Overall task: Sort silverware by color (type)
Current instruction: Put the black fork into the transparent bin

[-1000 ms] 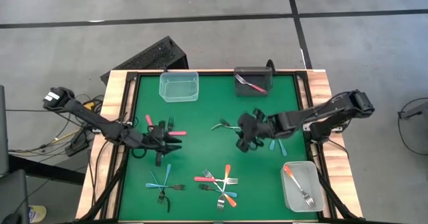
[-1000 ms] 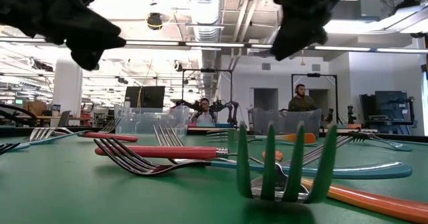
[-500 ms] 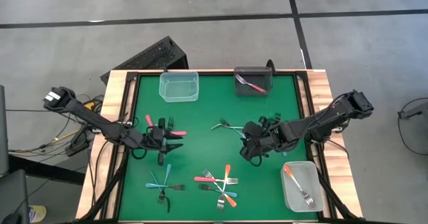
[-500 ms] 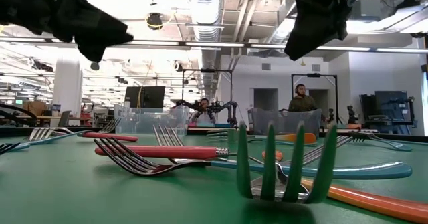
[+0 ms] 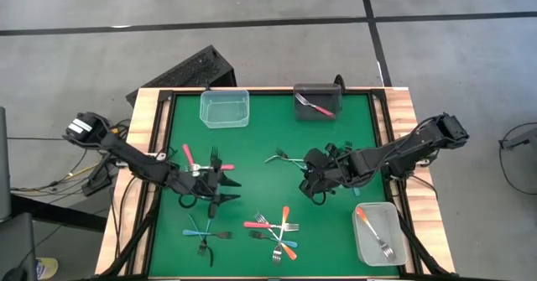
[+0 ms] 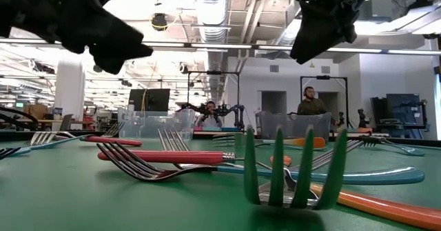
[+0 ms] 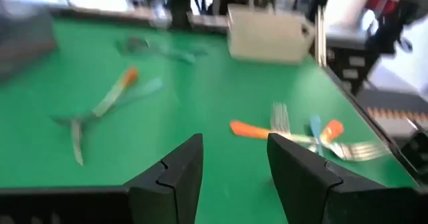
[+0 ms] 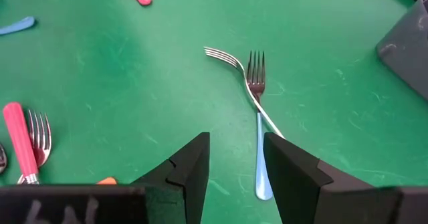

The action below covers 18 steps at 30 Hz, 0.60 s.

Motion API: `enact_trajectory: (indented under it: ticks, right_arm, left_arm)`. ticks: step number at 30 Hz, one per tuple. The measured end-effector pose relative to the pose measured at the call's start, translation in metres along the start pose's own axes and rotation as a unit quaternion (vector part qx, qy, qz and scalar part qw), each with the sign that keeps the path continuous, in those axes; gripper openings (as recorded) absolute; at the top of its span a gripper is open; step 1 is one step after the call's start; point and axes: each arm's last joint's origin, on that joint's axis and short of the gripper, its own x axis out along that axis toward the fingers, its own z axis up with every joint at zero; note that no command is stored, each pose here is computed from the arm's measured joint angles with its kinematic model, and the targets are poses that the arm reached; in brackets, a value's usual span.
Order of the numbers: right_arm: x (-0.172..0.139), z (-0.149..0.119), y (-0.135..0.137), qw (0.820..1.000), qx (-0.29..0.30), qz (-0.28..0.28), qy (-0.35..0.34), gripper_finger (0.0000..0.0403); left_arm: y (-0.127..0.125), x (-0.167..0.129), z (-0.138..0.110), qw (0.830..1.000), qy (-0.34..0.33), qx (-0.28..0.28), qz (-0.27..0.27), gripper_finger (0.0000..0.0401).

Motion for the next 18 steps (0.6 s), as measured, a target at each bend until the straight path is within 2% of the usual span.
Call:
enact_trajectory:
  ticks: [3, 5, 8, 10, 14, 18]
  right_arm:
    - [-0.001, -0.001, 0.001, 1.0, -0.002, 0.002, 0.0, 0.0166]
    - [-0.001, -0.002, 0.002, 1.0, -0.004, 0.004, 0.001, 0.0166]
    - [-0.001, -0.004, 0.003, 1.0, -0.006, 0.004, 0.0, 0.0166]
    - [0.001, -0.006, 0.001, 1.0, -0.008, -0.003, -0.004, 0.0166]
    - [0.002, -0.007, 0.0, 1.0, 0.001, -0.01, -0.007, 0.0166]
    - [0.005, -0.011, -0.001, 1.0, 0.001, -0.015, -0.009, 0.0166]
  left_arm:
    - [-0.007, 0.006, 0.0, 0.994, 0.104, -0.03, -0.021, 0.0154]
    - [-0.014, 0.004, 0.0, 0.979, 0.194, -0.044, -0.031, 0.0154]
    - [-0.023, -0.005, -0.002, 0.955, 0.292, -0.053, -0.009, 0.0155]
    - [-0.031, -0.009, -0.001, 0.947, 0.314, -0.059, -0.015, 0.0153]
    - [-0.054, -0.017, -0.001, 0.943, 0.311, -0.076, -0.087, 0.0139]
    - [-0.069, -0.023, -0.016, 0.933, 0.341, -0.065, -0.098, 0.0122]
